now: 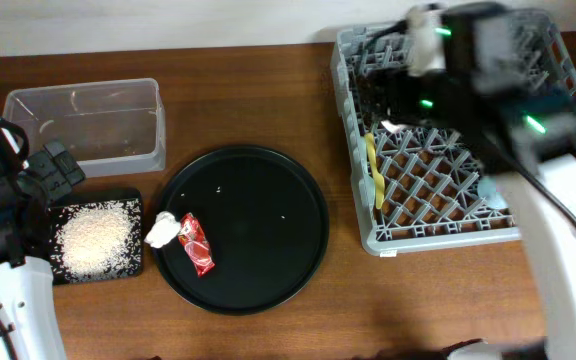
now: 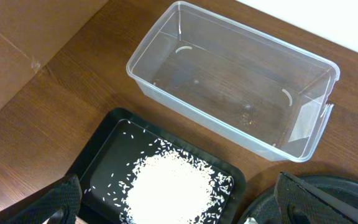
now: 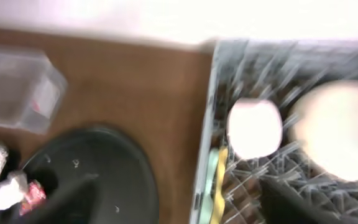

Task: Sort waste into correct bins and load items into the dishwasher rack
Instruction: 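Carry the yellow spoon to the rack and insert it beside the utensil, then move the left gripper to the white tissue and grasp it, then lift the white tissue with the left gripper and drop it in the clear bin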

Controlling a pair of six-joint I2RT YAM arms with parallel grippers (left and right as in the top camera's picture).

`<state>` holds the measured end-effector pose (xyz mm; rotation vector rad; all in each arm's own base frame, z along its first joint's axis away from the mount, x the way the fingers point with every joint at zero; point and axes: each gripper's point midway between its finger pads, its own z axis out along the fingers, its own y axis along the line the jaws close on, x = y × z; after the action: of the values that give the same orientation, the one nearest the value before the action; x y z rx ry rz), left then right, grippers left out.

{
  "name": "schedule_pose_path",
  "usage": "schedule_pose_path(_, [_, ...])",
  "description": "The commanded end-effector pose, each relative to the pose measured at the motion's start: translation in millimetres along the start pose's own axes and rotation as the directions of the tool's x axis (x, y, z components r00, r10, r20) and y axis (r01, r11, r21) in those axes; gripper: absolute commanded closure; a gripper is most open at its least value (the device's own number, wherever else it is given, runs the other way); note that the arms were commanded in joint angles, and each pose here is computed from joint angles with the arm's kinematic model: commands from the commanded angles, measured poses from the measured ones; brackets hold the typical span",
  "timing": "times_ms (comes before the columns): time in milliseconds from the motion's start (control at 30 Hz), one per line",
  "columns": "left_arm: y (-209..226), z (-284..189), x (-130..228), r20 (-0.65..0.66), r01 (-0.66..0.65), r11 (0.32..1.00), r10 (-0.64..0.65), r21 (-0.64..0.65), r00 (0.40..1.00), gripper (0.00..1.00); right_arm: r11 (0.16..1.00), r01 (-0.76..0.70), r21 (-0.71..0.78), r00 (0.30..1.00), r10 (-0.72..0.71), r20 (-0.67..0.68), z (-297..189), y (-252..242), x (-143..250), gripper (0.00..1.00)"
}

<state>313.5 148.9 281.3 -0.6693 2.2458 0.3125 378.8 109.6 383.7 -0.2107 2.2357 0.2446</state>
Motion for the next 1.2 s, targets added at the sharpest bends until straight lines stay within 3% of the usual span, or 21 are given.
schedule_pose_path(0, [-4.0, -6.6, -3.9, 0.017, 0.029, 0.999, -0.029, 0.038, 0.999, 0.01, 0.995, -0.003, 0.100, 0.996, -0.005, 0.084, -38.0, -16.4, -8.9, 0.02])
schedule_pose_path(133, [-45.3, -13.4, 1.7, -0.022, 0.029, 0.960, -0.023, 0.277, 0.999, 0.01, 0.995, -0.004, 0.098, 0.995, -0.006, 0.102, -56.3, -15.6, -6.4, 0.02])
schedule_pose_path(233, [-79.2, -27.1, -11.0, 0.018, 0.014, 0.882, -0.025, 0.470, 1.000, 0.01, 0.995, -0.003, 0.101, 0.998, -0.004, 0.067, -54.4, -16.5, 1.8, 0.02])
schedule_pose_path(300, [-92.0, -29.3, -12.6, 0.022, -0.002, 0.847, -0.011, 0.532, 1.000, 0.01, 0.995, -0.001, 0.103, 0.999, -0.004, 0.049, -50.8, -17.0, 5.0, 0.02])
schedule_pose_path(400, [-103.6, -13.9, 8.0, -0.072, 0.012, 0.844, 0.031, 0.536, 0.997, 0.01, 0.995, -0.001, 0.104, 0.999, -0.003, 0.032, -43.4, -17.4, 6.3, 0.02])
schedule_pose_path(467, [-119.5, 0.3, 34.7, -0.159, -0.017, 0.835, 0.124, 0.550, 0.979, 0.06, 0.994, 0.000, 0.105, 1.000, -0.002, 0.020, -38.0, -17.7, 7.4, 0.02])
schedule_pose_path(633, [-133.2, 42.9, 108.7, -0.385, -0.150, 0.894, 0.326, 0.422, 0.863, 0.19, 0.994, 0.002, 0.108, 1.000, -0.001, -0.010, -25.5, -18.6, 10.5, 0.02])
schedule_pose_path(833, [-153.3, 78.0, 166.7, -0.504, -0.331, 0.872, 0.481, 0.361, 0.717, 0.33, 0.994, 0.003, 0.110, 1.000, 0.000, -0.027, -19.0, -19.1, 12.4, 0.02])
schedule_pose_path(1000, [-118.9, 90.8, 189.2, -0.640, -0.389, 0.909, 0.389, 0.148, 0.663, 0.37, 0.994, 0.004, 0.111, 0.999, 0.000, -0.038, -18.9, -19.4, 15.1, 0.02])
schedule_pose_path(1167, [-121.7, 98.7, 206.4, -0.680, -0.383, 0.908, 0.389, 0.169, 0.621, 0.36, 0.994, 0.004, 0.111, 0.999, 0.000, -0.038, -18.9, -19.4, 15.1, 0.02])
